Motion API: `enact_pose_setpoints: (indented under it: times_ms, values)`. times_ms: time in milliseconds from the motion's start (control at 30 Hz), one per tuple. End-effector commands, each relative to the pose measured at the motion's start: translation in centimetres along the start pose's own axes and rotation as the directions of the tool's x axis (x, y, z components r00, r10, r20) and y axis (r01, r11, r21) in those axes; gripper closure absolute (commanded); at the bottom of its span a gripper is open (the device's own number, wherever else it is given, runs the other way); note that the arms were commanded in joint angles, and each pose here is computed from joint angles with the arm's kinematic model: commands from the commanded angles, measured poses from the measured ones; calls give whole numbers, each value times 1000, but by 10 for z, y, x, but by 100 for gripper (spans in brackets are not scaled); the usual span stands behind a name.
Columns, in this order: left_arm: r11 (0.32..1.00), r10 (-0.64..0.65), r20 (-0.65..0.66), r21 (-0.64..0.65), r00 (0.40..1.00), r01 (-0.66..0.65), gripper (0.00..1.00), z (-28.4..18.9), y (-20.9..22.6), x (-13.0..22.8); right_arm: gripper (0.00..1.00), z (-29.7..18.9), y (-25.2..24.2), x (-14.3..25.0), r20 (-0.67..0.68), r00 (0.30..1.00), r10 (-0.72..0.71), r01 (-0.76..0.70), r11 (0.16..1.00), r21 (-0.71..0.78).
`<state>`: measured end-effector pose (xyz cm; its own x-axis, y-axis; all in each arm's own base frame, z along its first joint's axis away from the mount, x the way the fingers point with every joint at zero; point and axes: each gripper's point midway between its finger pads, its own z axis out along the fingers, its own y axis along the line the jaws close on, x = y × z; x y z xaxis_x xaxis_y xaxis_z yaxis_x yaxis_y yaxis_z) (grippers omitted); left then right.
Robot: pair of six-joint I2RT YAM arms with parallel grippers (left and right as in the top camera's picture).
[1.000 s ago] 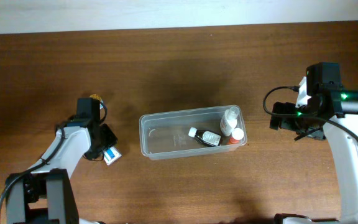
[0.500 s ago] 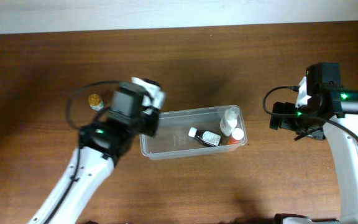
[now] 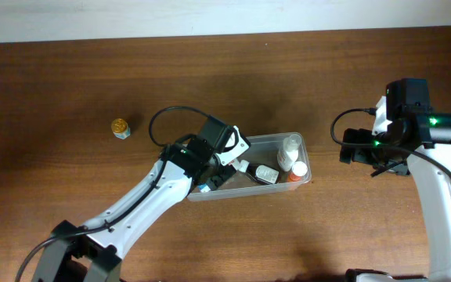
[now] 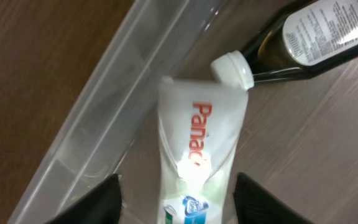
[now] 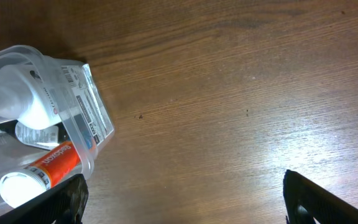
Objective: Pack container
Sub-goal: 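Grasp the Panadol box with the left gripper and drop it in the container, then move the left gripper to the gold-lidded jar and grasp it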
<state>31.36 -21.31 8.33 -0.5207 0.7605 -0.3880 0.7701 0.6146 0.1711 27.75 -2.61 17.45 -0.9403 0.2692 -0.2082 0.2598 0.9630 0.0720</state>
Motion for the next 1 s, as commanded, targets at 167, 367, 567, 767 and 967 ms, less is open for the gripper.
enact_pose_setpoints:
  times_ms: [167, 367, 567, 767, 967]
  values:
    - [940, -147, 245, -266, 958, 212, 1, -107, 88, -34, 8, 1, -1, 0, -5, 1000, -5, 5, 1000, -3]
    - [760, -490, 355, -273, 796, 589, 1, -130, 184, 17, 8, 1, -1, 0, -5, 1000, -5, 5, 1000, -4]
    - [604, -677, 315, -279, 665, 747, 6, -115, 254, 61, 8, 1, -1, 0, -4, 1000, -5, 5, 1000, -4]
    - [535, -794, 151, -286, 589, 795, 1, -34, 271, 104, 8, 1, -1, 0, -5, 1000, -5, 5, 1000, -4]
    - [541, -824, 33, -256, 566, 801, 1, 21, 260, 125, 8, 1, -1, 0, -4, 1000, -5, 5, 1000, -4]
